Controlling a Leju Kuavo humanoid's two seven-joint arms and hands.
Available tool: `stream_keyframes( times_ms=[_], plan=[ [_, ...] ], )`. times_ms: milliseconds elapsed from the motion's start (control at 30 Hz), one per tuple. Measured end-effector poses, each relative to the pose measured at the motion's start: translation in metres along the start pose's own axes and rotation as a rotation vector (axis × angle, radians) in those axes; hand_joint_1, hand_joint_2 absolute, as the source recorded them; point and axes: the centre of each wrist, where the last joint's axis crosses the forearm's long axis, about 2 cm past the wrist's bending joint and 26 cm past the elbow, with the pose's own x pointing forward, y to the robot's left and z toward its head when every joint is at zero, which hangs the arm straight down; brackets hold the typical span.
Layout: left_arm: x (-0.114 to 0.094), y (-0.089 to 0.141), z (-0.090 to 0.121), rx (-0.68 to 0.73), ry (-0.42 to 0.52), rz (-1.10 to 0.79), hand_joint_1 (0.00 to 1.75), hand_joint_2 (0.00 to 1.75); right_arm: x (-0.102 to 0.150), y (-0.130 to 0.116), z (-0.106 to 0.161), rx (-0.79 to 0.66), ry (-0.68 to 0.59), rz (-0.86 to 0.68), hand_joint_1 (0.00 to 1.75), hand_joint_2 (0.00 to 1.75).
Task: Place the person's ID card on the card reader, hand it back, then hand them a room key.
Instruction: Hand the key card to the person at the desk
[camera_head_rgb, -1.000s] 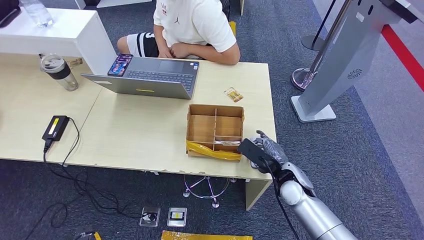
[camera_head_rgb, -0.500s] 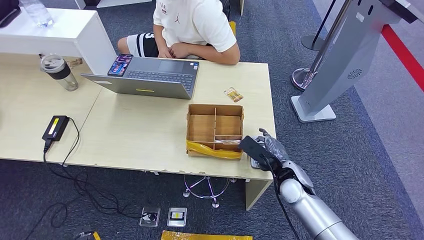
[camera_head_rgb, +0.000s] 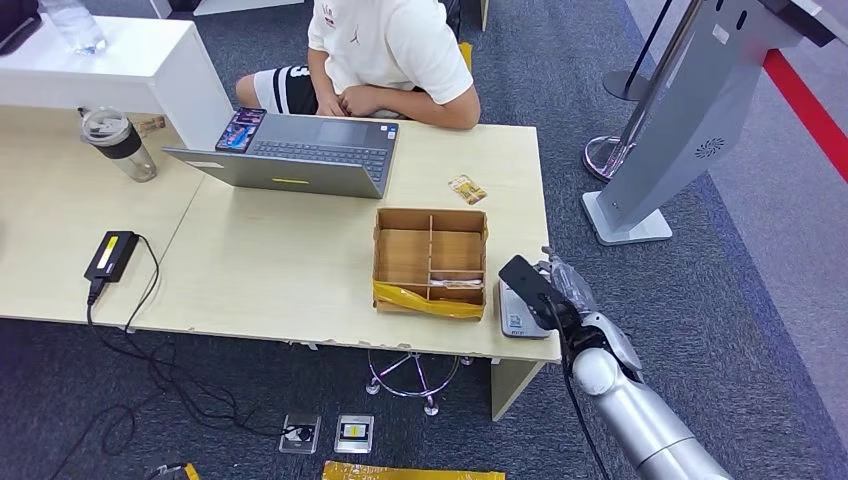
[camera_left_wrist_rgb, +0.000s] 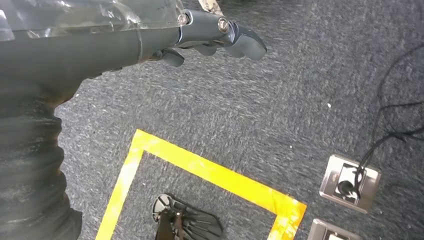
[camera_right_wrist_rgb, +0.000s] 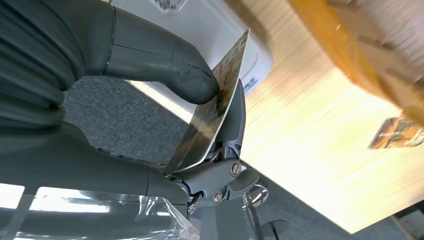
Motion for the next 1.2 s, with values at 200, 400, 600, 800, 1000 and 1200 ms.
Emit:
stream_keyframes(
  times_ms=[200, 400, 600, 800, 1000, 1200],
  plan=[
    [0.013, 0.013, -0.009, -0.013, -0.084, 0.008, 0.0, 1.75, -0.008, -0.005, 0.0, -0.013, 0.021, -0.009, 1.75, 1.75],
    [0.028, 0.02, -0.015, 0.001, -0.11, 0.0, 0.0, 1.75, -0.011, -0.005, 0.001, -0.011, 0.04, -0.016, 1.75, 1.75],
    [0.028, 0.021, -0.015, 0.005, -0.11, -0.024, 0.0, 1.75, -0.017, -0.004, 0.004, -0.008, 0.071, -0.014, 1.75, 1.75],
    [0.009, 0.019, -0.01, -0.001, -0.074, -0.059, 0.0, 1.75, -0.035, 0.001, 0.014, -0.008, 0.129, -0.017, 1.75, 1.75],
    [0.007, 0.016, -0.009, -0.005, -0.057, -0.056, 0.0, 1.75, -0.036, 0.001, 0.014, 0.02, 0.125, 0.0, 1.75, 1.75],
    [0.006, 0.013, -0.008, -0.009, -0.049, -0.053, 0.0, 1.75, -0.038, 0.002, 0.012, 0.034, 0.127, 0.022, 1.75, 1.75]
  ],
)
